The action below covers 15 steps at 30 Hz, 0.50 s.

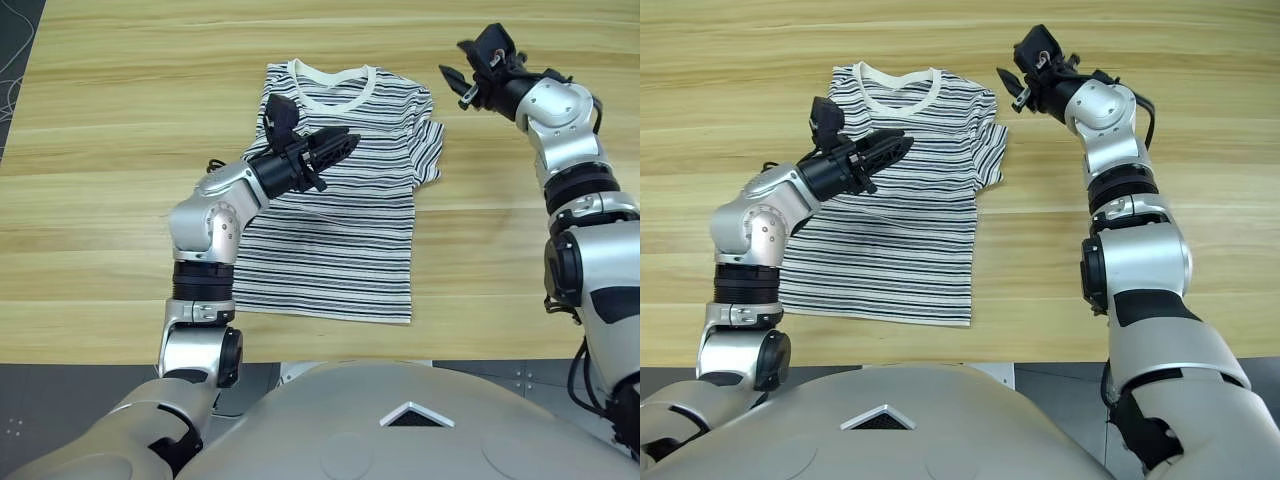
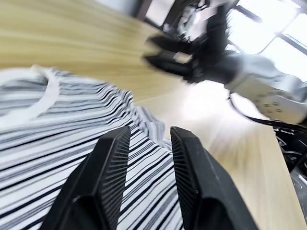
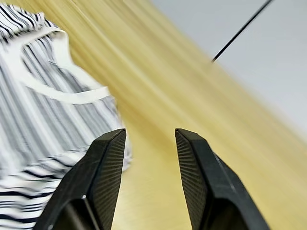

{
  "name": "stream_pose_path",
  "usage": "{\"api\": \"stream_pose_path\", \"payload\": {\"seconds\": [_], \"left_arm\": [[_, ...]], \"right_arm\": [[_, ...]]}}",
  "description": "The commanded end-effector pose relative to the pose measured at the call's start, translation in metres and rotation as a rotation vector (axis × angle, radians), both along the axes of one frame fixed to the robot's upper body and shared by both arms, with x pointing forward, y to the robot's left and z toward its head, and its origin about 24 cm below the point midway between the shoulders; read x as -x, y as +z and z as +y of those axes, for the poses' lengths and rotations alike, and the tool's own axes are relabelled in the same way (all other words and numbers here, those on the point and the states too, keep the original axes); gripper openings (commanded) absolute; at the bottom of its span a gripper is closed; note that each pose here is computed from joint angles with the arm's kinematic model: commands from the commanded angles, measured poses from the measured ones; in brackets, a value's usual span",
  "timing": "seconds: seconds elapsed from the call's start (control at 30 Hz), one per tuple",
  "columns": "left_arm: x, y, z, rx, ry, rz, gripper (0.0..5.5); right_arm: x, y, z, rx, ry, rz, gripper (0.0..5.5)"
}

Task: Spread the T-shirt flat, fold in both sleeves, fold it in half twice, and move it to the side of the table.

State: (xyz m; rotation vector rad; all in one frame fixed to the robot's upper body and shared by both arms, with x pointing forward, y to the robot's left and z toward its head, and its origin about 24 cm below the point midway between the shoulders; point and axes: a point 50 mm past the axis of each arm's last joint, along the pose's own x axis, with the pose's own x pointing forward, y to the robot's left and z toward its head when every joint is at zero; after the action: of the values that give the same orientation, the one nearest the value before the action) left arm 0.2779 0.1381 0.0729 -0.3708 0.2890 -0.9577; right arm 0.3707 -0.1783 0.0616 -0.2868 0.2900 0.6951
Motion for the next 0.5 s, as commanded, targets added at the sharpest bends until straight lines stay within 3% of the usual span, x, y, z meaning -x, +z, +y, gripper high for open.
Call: {"api": "stream_pose_path", "payload": {"seconds": [0.03, 0.5], "left_arm": [[-0.004, 0.021, 0.022, -0.015, 0.053, -0.101, 1.55], [-0.008, 0.022, 0.041, -0.03, 0.172, -0.095, 1.55]], "right_arm": [[0.002, -0.005, -0.007, -0.174, -0.067, 0.184, 1.91], [0.018, -0.041, 0.004, -0.138, -0.101, 0.339, 1.91]]}}
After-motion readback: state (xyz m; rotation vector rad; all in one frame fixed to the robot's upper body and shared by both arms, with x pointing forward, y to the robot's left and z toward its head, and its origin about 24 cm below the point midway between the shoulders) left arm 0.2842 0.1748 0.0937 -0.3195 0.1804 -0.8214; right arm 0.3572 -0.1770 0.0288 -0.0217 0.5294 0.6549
